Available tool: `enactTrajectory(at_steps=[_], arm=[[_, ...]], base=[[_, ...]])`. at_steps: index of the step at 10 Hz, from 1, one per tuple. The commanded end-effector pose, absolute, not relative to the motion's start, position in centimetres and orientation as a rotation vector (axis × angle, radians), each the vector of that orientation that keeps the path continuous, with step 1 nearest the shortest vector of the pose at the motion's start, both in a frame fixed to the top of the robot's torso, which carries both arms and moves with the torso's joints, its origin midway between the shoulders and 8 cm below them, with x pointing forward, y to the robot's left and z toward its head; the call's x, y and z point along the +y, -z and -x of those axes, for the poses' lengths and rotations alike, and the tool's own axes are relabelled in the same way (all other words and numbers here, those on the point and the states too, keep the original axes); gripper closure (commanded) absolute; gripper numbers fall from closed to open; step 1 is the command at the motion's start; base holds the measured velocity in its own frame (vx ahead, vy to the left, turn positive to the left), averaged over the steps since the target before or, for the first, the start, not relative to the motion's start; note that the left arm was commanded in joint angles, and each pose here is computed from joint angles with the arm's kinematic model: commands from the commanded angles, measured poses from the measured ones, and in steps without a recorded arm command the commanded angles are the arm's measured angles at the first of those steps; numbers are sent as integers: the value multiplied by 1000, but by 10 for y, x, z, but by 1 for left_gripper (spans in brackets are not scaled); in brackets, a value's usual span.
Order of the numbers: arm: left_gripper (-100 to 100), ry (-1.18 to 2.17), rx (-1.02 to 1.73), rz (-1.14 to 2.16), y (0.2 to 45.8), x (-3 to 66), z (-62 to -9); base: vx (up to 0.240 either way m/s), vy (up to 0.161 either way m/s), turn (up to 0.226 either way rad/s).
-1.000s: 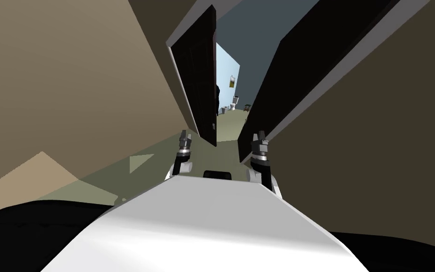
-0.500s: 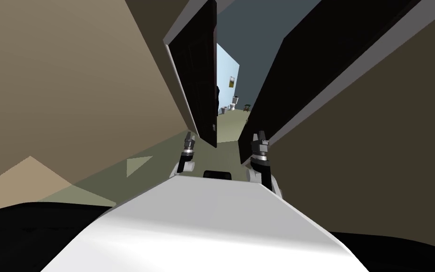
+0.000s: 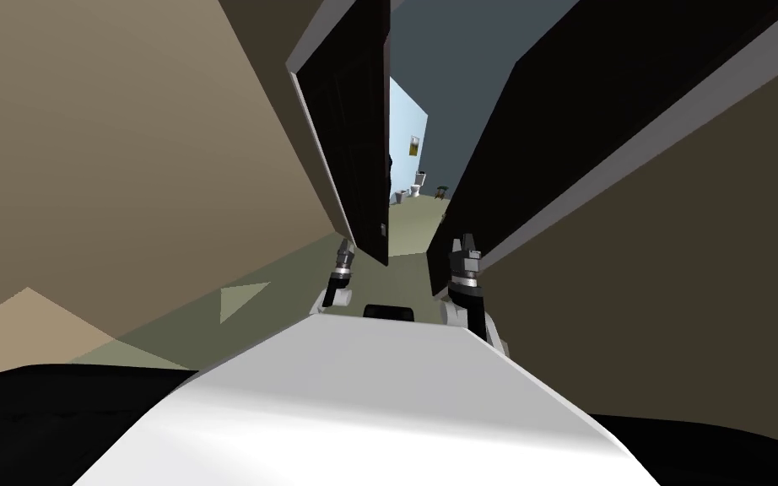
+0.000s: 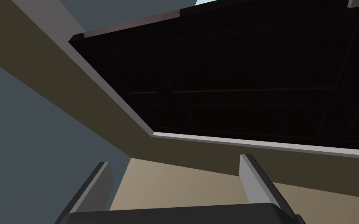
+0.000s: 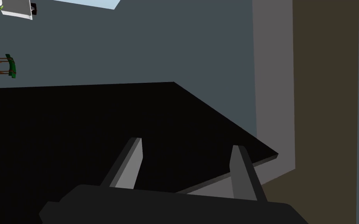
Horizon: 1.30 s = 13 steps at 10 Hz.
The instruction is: Push the door open
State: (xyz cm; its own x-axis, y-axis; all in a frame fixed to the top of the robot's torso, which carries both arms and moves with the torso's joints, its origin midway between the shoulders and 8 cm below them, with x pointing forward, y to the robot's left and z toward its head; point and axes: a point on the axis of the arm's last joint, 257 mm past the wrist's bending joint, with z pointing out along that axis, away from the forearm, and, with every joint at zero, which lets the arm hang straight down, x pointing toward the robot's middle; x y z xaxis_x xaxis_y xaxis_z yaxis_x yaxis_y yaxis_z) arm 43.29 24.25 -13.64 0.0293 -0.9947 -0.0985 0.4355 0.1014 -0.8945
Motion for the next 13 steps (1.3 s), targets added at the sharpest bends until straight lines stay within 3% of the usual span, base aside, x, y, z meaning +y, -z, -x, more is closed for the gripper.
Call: enactTrajectory(at_steps=[1, 13], arm=[[-100, 1321, 931, 810, 146, 237, -438], [-100, 1419, 1119, 869, 237, 178, -466]], base=[[66, 35, -14], [95, 53, -24]])
